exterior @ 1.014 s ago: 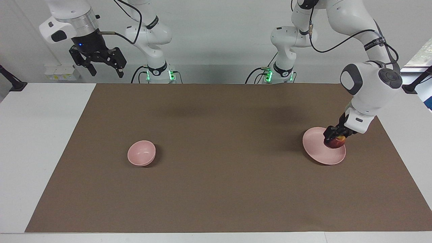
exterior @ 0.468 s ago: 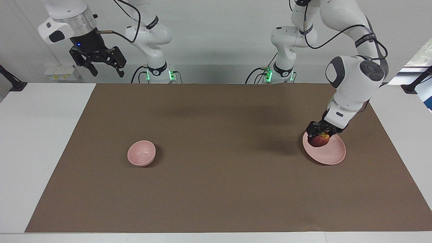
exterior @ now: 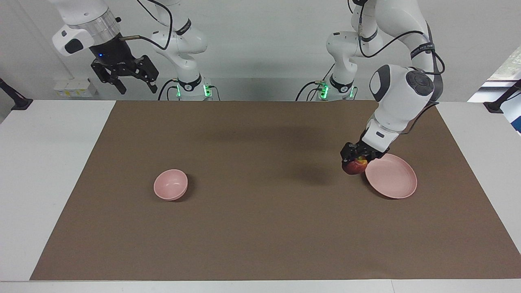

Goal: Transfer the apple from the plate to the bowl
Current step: 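Lift the apple with the left gripper while the right gripper reaches inward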

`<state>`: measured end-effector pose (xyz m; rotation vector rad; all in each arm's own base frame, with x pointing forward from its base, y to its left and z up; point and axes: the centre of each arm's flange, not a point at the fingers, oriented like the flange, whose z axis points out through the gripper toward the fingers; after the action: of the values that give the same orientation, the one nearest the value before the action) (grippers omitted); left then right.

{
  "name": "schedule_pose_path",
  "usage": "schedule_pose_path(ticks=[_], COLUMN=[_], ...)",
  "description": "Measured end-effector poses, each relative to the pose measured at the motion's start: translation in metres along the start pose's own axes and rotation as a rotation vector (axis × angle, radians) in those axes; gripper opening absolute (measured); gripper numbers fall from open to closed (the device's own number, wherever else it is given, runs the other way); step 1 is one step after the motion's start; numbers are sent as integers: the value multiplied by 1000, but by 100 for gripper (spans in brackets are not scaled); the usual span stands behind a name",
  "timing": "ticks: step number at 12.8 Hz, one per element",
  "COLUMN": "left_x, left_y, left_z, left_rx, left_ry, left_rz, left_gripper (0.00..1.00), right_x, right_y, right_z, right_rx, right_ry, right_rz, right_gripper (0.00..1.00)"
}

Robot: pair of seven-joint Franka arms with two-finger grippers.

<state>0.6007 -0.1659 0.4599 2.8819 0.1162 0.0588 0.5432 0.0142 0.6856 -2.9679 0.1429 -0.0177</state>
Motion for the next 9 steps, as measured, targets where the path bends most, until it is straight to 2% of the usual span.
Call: schedule_pose_path(ticks=[2, 4, 9], left_x=[-5, -10, -19], left_y=[22, 38, 63], left_z=[1, 4, 2], left_rx=[-49, -65, -80], left_ry=[13, 10, 3], left_rz=[10, -7, -254], left_gripper=[81, 81, 81], right_x=[-2, 0, 6], right_y=[-10, -17, -36], right_z=[3, 9, 34], right_rx=[42, 89, 227], right_ry=[-1, -3, -15], right_rz=[-15, -20, -23], right_gripper=[100, 100, 100])
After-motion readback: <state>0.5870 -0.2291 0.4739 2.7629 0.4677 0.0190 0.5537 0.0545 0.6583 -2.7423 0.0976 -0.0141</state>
